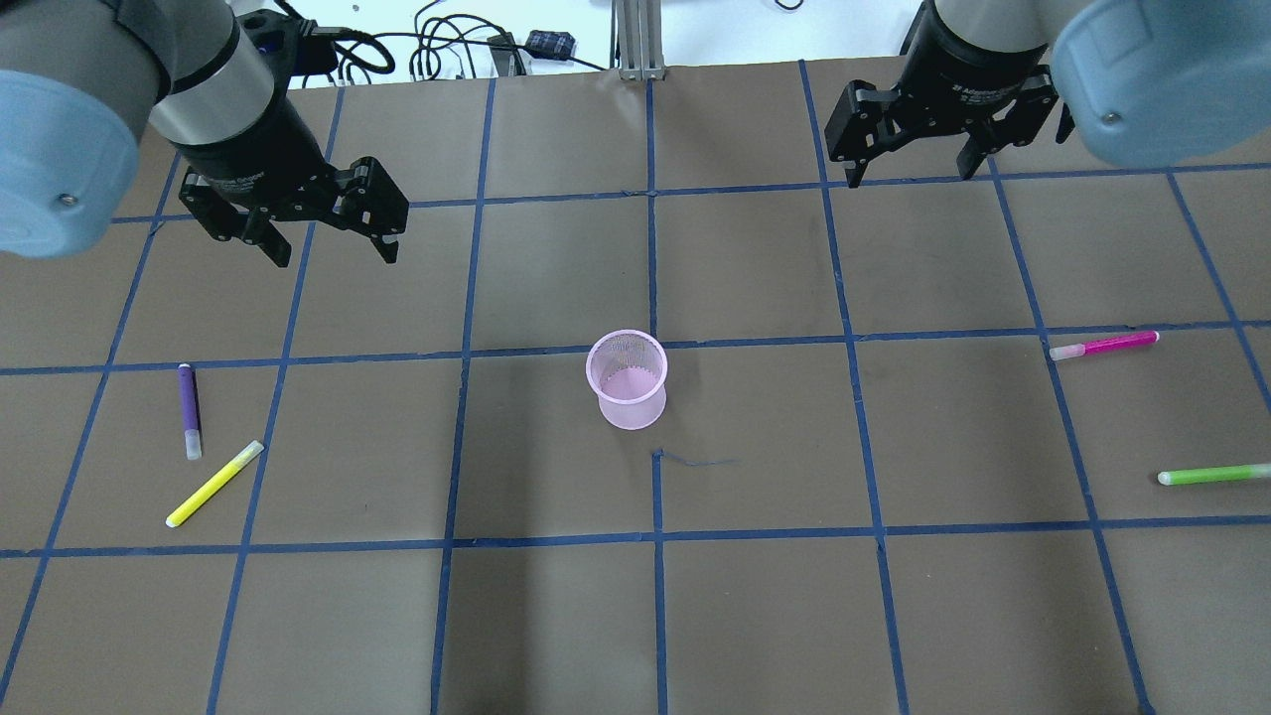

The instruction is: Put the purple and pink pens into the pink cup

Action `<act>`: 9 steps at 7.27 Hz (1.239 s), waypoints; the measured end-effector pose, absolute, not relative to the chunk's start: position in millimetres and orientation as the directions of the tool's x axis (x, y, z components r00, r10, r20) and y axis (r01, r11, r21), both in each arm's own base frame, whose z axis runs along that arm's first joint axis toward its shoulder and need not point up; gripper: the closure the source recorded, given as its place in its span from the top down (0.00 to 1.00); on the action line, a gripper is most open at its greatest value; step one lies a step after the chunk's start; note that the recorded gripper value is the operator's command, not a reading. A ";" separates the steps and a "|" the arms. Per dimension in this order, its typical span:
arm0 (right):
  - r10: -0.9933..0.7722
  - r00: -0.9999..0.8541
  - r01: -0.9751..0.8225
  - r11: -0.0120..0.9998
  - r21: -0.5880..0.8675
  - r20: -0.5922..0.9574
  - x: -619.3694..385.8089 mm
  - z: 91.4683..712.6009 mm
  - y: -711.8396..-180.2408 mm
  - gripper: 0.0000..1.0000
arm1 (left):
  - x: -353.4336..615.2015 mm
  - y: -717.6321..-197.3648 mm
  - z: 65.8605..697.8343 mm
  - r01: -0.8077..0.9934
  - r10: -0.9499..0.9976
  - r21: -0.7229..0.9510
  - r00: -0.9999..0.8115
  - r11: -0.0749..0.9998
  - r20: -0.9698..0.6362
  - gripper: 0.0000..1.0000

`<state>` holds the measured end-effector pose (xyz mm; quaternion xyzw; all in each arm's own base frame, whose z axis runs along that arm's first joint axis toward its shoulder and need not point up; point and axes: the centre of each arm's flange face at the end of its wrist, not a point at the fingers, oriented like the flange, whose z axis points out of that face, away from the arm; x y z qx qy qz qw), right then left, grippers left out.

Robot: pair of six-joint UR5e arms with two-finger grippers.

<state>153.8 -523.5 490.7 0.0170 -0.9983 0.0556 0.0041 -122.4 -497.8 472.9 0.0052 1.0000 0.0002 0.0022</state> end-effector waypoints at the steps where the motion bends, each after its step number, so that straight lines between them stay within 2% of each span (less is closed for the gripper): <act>1: -0.033 -0.999 -0.034 0.993 -0.111 0.010 153.7 490.8 -523.4 1.00 | -121.7 -497.1 473.6 0.009 0.009 0.000 -1.000 1.000 -0.006 1.00; 6: -0.044 -0.999 -0.045 0.993 -0.106 0.012 150.9 489.7 -524.1 1.00 | -119.8 -496.0 474.3 0.007 0.007 0.001 -1.000 1.000 -0.008 1.00; 9: -0.204 -0.979 -0.206 0.975 -0.083 0.029 113.3 482.8 -534.6 1.00 | -119.2 -496.4 474.6 0.006 0.006 -0.001 -1.000 1.000 -0.010 1.00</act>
